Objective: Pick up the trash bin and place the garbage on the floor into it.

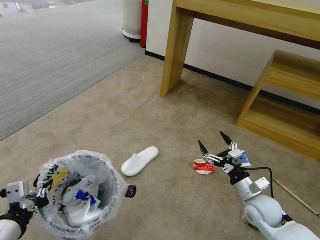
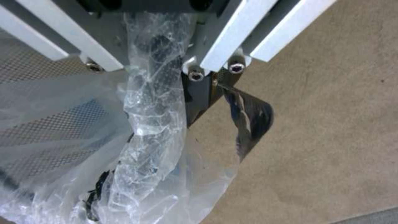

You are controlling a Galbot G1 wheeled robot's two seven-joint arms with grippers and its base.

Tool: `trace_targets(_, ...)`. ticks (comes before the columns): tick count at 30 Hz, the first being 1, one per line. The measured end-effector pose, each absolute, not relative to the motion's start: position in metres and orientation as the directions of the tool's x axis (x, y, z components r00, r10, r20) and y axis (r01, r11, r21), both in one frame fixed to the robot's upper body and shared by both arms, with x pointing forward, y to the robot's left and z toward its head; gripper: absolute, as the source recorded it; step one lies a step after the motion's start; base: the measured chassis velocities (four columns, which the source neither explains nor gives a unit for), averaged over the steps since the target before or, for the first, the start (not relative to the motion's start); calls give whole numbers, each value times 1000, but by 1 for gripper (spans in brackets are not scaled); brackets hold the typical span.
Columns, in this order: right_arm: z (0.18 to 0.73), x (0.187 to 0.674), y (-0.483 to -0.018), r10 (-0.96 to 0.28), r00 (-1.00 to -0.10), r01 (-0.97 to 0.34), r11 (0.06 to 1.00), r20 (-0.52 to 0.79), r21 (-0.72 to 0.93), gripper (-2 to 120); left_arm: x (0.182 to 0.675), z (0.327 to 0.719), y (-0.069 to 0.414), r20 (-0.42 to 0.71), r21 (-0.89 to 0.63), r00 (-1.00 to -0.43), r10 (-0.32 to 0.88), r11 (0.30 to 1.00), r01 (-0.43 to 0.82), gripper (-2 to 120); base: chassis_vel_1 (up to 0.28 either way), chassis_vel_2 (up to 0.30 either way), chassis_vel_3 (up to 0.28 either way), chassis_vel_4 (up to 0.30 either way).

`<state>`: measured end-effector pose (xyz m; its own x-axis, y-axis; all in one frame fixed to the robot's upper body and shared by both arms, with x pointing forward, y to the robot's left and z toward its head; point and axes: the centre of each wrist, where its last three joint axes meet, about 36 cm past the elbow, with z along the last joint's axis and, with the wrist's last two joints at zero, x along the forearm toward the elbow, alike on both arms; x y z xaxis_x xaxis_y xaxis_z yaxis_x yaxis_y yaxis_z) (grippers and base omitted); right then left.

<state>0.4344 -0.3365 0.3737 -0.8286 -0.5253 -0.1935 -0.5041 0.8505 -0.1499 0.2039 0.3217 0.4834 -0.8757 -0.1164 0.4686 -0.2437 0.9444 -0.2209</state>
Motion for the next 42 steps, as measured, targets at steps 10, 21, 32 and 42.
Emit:
trace_targets(10, 370, 432, -338, -519, -834, -498, 855, -190, -146, 100, 204, 482, 325, 470, -217, -874, -123, 944, -249, 1, 0, 0, 0, 0)
trace_targets(21, 370, 432, -343, -516, -835, -493, 856, -190, -156, 100, 205, 481, 326, 469, -221, -875, -119, 943, -248, 1, 0, 0, 0, 0)
trace_targets(32, 370, 433, -342, -519, -833, -495, 854, -192, -161, 100, 204, 482, 326, 470, -221, -875, -118, 944, -246, 1, 15, 7, 12, 15)
trace_targets(42, 369, 433, -342, -523, -831, -496, 851, -191, -172, 100, 204, 481, 325, 467, -222, -876, -120, 943, -248, 1, 40, 36, 34, 29)
